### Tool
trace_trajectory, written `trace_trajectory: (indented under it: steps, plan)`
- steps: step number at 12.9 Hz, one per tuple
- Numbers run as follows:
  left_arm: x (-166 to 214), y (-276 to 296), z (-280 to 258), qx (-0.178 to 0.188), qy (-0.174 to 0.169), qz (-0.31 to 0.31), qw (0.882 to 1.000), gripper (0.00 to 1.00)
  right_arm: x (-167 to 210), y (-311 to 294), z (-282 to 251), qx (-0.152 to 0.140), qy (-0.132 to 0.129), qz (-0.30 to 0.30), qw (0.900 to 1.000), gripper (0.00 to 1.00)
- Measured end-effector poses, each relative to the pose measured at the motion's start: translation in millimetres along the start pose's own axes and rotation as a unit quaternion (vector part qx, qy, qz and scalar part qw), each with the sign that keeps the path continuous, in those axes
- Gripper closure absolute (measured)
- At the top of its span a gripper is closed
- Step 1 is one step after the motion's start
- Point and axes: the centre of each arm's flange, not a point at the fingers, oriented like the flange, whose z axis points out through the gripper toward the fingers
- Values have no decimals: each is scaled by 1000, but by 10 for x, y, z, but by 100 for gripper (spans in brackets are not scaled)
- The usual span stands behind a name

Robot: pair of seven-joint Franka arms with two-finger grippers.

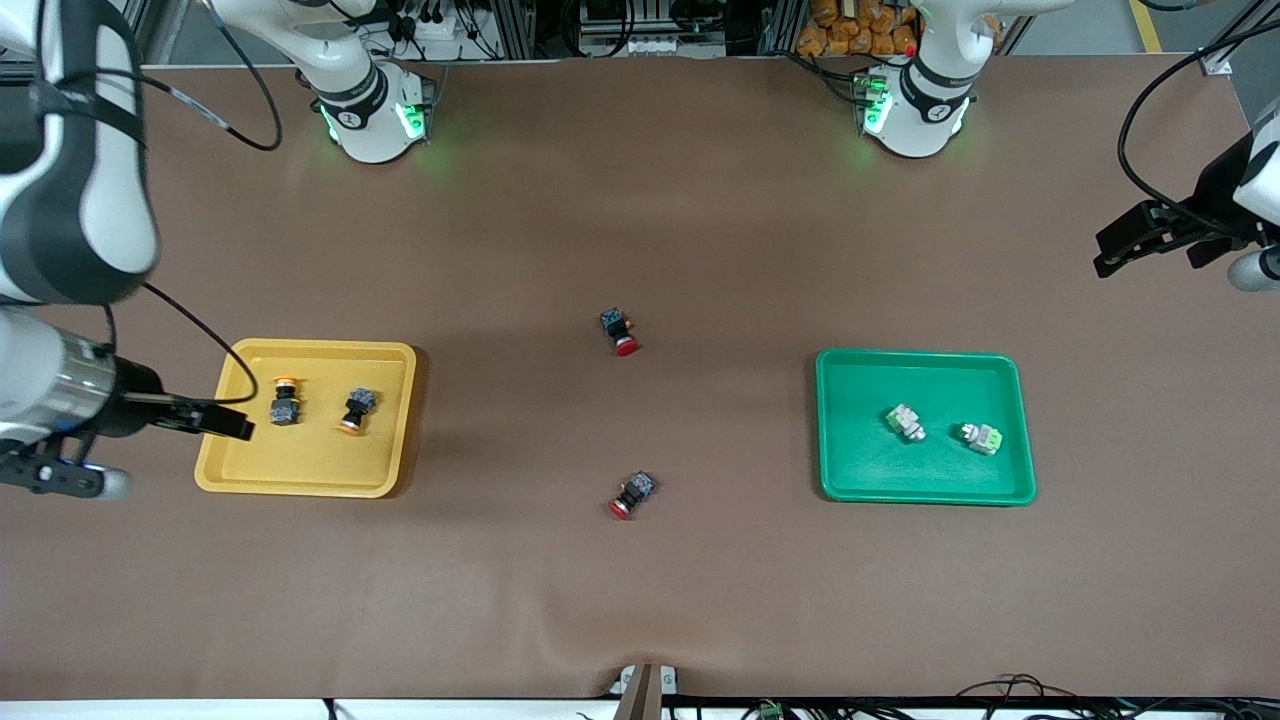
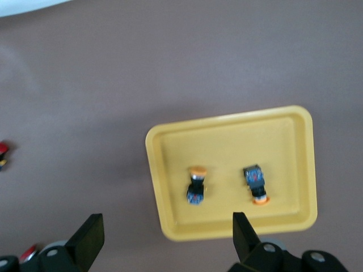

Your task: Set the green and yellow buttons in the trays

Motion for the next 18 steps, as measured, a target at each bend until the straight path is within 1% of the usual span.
trace_trajectory:
  steps: [2, 5, 7, 8, 10, 11, 13, 15, 16, 18]
  plan:
    - [-2, -1, 3, 0, 0, 0, 1000, 0, -90, 61, -280, 5, 3, 0, 1000, 0]
    - [-6, 8, 15, 0, -2, 1, 1000, 0, -411, 78, -866, -15, -18, -7, 1000, 0]
    - [-19, 22, 37, 1, -6, 3, 1000, 0, -730, 68, -1323, -14, -1, -12, 1000, 0]
    - [-30, 28, 44, 1, -8, 4, 1000, 0, -903, 84, -1486, -12, 14, -12, 1000, 0]
    - [-81, 30, 58, 2, -12, 7, 1000, 0, -1244, 162, -1555, -16, 45, -10, 999, 0]
    - [-118, 24, 71, 3, -15, 8, 1000, 0, -1405, 206, -1493, -21, 48, -11, 999, 0]
    - [-194, 16, 78, 4, -18, 10, 1000, 0, -1607, 272, -1364, -31, 42, -34, 998, 0]
    - [-247, 10, 67, 4, -18, 10, 1000, 0, -1611, 316, -1333, -38, 46, -58, 997, 0]
    - [-260, 8, 71, 4, -18, 10, 1000, 0, -1594, 342, -1351, -44, 49, -62, 996, 0]
    - [-264, 8, 79, 4, -19, 10, 1000, 0, -1557, 368, -1424, -51, 48, -65, 995, 0]
